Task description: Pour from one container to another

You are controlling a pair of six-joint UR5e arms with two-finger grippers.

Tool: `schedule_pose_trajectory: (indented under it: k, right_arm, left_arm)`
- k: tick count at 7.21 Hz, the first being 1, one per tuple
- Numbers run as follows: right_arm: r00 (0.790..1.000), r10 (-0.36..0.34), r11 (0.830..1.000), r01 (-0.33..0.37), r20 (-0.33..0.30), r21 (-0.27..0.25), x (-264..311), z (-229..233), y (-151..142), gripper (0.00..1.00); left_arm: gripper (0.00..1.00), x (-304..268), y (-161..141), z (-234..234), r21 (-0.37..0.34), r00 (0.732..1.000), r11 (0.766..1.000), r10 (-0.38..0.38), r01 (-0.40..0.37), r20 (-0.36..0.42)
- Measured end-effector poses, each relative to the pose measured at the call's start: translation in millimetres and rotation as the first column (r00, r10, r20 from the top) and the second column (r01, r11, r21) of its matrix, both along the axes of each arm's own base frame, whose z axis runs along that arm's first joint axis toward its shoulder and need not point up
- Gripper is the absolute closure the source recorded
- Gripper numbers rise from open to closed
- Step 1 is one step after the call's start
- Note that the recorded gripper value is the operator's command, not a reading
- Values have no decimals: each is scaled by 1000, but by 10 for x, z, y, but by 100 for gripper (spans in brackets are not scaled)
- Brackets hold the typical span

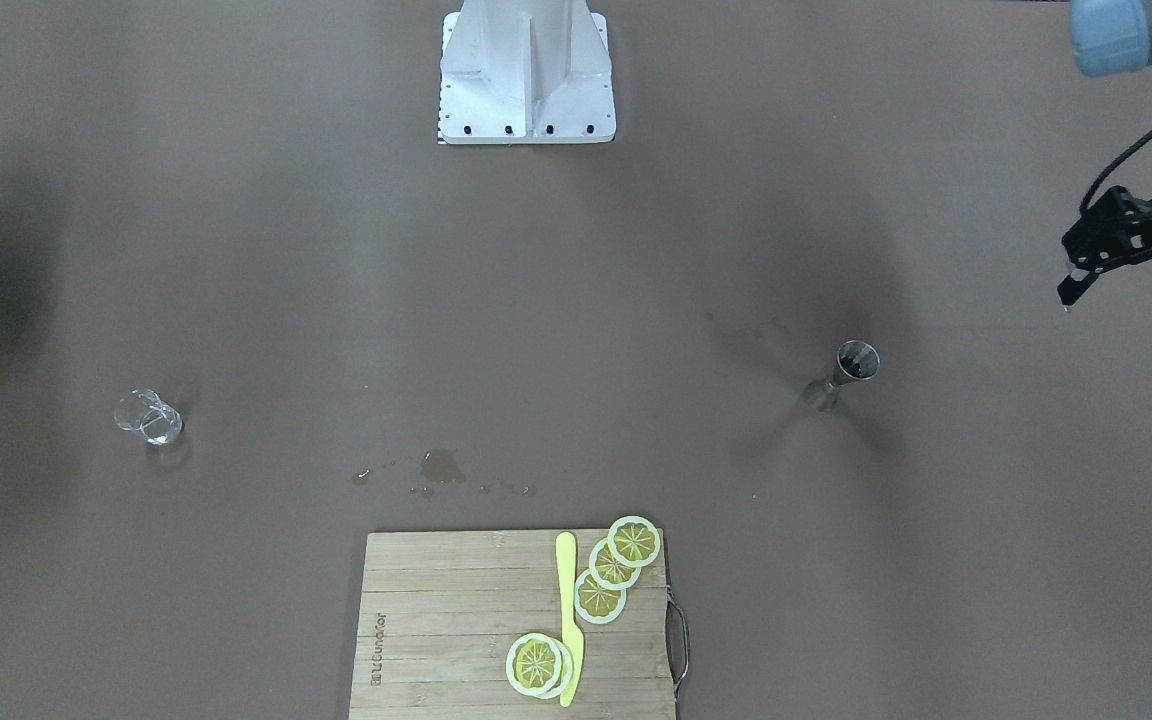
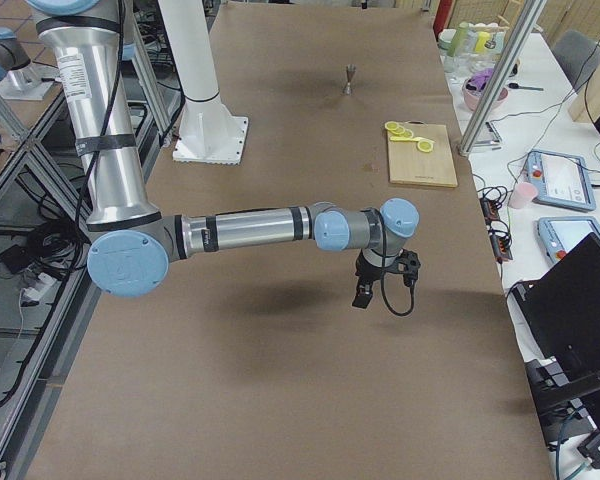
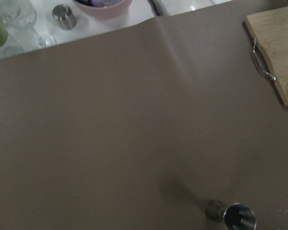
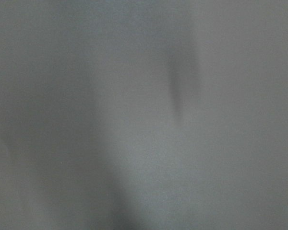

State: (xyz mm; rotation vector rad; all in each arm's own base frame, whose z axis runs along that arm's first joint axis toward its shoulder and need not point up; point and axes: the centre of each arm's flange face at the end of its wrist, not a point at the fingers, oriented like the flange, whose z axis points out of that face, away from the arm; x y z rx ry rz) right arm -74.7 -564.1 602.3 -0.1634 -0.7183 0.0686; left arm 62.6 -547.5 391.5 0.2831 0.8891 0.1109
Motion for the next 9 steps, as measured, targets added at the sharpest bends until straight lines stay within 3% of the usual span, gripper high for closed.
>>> schedule_pose_trajectory:
  k: [2,4,5,7,9]
  right_arm:
    - [1000,9,1000,-9,-1,15,156,12,-4,0]
    - [999,-42,995,42,6,88,430,91,22,0]
    - [998,-69,988,67,9,136,611,113,46,0]
    - [997,-75,980,75,-7,183,822,81,56,0]
    - [997,-77,974,79,-15,211,849,-18,43,0]
  left_arm:
    - [2,-545,192,986,-79,998,996,45,-48,-32]
    - [2,-986,684,1878,-191,1000,982,9,-11,-9]
    - [2,-1194,1011,2250,-192,999,981,25,-18,32]
    - [2,-1512,1468,2625,-189,997,982,38,-24,70]
    - [2,-1579,1548,2616,-220,997,975,-5,21,72]
